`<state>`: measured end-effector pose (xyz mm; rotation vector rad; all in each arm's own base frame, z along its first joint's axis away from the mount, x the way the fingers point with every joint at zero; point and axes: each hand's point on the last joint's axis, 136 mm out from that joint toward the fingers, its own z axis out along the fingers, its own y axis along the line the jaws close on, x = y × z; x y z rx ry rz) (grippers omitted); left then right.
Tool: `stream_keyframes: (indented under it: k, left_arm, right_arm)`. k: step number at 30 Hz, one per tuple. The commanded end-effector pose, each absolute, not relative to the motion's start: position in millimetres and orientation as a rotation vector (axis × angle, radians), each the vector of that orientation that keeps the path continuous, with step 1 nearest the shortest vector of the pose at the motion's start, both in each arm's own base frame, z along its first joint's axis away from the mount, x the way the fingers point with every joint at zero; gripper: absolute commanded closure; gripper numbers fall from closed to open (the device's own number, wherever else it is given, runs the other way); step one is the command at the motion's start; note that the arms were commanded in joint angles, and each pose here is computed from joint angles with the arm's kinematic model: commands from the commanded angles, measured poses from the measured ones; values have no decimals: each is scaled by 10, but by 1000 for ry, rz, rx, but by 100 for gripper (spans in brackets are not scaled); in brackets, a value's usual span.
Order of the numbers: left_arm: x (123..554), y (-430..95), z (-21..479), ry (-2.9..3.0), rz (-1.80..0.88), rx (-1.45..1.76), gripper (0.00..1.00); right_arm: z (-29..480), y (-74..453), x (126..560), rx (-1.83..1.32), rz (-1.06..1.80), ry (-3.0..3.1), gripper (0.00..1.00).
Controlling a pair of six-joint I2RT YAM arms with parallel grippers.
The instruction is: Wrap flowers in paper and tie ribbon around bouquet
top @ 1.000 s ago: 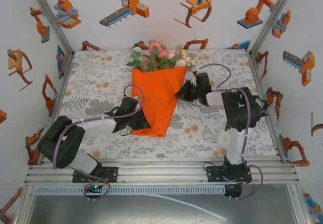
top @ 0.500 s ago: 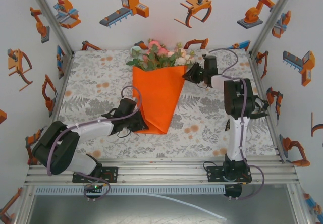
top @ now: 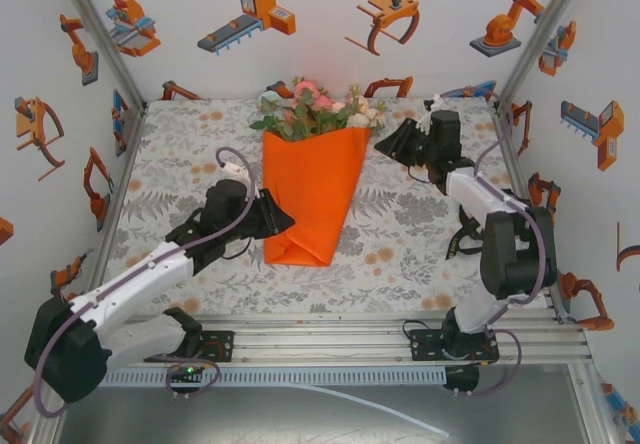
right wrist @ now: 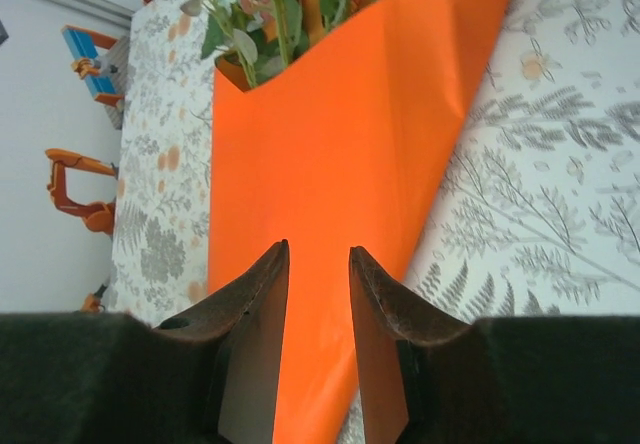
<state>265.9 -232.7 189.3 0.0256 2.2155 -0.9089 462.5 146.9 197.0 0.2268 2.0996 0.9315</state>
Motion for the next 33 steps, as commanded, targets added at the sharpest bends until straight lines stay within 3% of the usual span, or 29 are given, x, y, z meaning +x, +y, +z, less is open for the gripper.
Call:
stream_keyframes:
  k: [1, 4, 7, 11, 15, 21, 28, 33]
  left_arm:
    - [2676, -2195, 1995, 2188, -820, 50, 65]
    - [2653, -2209, 2134, 2128, -835, 111, 59]
    - [2533, -2375, 2360, 2022, -944, 263, 50]
    - [2363, -2557, 2562, 1895, -1078, 408, 42]
    - [2324, -2636, 2513, 1890, -1113, 453, 38]
    - [2300, -2704, 2383, 1927, -1148, 465, 35]
    - [2326, -2643, 2326, 1948, -1101, 430, 32]
    - [2346, -2608, 2320, 1958, -1073, 417, 32]
  right_arm:
    - [1863, 1313, 4431, 253, 804, 2139, 65]
    - [1798, 832, 4214, 353, 478, 2211, 61]
    - [1678, 18, 3874, 553, 49, 2245, 49]
    - [1493, -766, 3476, 785, -140, 2213, 37]
    - [1327, -1139, 3366, 788, -312, 2257, 27]
    - [978, -924, 3837, 594, -123, 2446, 33]
    - [683, -792, 4186, 659, 52, 2477, 45]
    - [618, -765, 4240, 675, 83, 2481, 67]
